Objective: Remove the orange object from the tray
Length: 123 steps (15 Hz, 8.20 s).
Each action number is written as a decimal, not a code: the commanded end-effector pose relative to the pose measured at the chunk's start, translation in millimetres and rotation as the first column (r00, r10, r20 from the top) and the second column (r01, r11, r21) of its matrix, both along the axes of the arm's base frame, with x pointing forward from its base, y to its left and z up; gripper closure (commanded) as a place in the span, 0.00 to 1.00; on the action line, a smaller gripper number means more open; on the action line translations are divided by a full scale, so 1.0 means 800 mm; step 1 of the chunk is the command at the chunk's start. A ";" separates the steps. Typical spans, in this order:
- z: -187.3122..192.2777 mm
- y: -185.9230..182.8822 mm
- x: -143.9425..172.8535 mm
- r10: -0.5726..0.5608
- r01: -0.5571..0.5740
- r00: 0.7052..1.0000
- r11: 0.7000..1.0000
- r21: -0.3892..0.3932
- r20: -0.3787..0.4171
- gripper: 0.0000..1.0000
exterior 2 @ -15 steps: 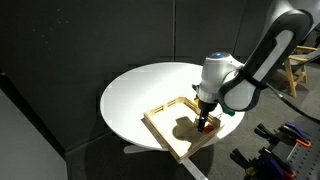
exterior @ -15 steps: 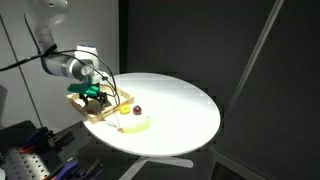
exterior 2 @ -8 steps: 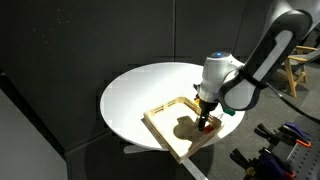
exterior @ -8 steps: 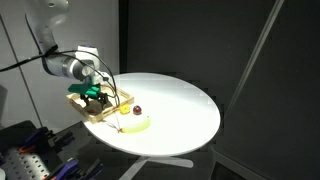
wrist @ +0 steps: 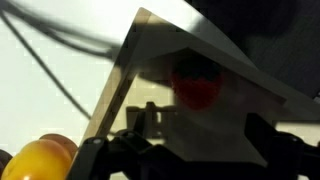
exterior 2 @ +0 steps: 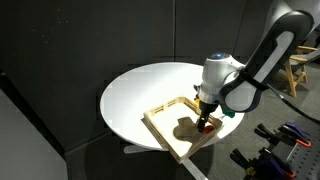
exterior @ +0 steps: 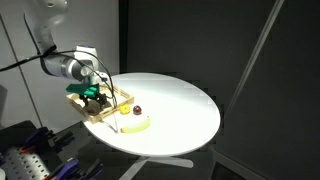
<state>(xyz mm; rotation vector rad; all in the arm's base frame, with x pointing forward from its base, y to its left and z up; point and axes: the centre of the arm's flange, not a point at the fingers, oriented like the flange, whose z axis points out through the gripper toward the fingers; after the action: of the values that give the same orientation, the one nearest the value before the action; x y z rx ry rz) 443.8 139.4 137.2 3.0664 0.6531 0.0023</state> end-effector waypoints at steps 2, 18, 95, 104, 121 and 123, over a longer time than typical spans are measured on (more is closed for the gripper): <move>0.003 0.006 -0.007 -0.025 0.026 1.000 1.000 -0.010 0.011 0.00; 0.002 0.006 -0.013 -0.031 0.031 0.999 0.999 -0.013 0.008 0.00; 0.151 -0.202 0.100 -0.383 0.380 0.923 0.919 0.105 0.014 0.79; 0.144 -0.270 0.116 -0.523 0.518 0.850 0.851 0.084 0.063 0.79; 0.132 -0.278 0.110 -0.539 0.535 0.841 0.841 0.081 0.045 0.79; 0.134 -0.286 0.118 -0.554 0.550 0.831 0.832 0.080 0.050 0.79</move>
<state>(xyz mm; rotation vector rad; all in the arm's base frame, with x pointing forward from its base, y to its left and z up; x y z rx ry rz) 530.0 -81.7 240.9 3.1749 -0.2268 0.1163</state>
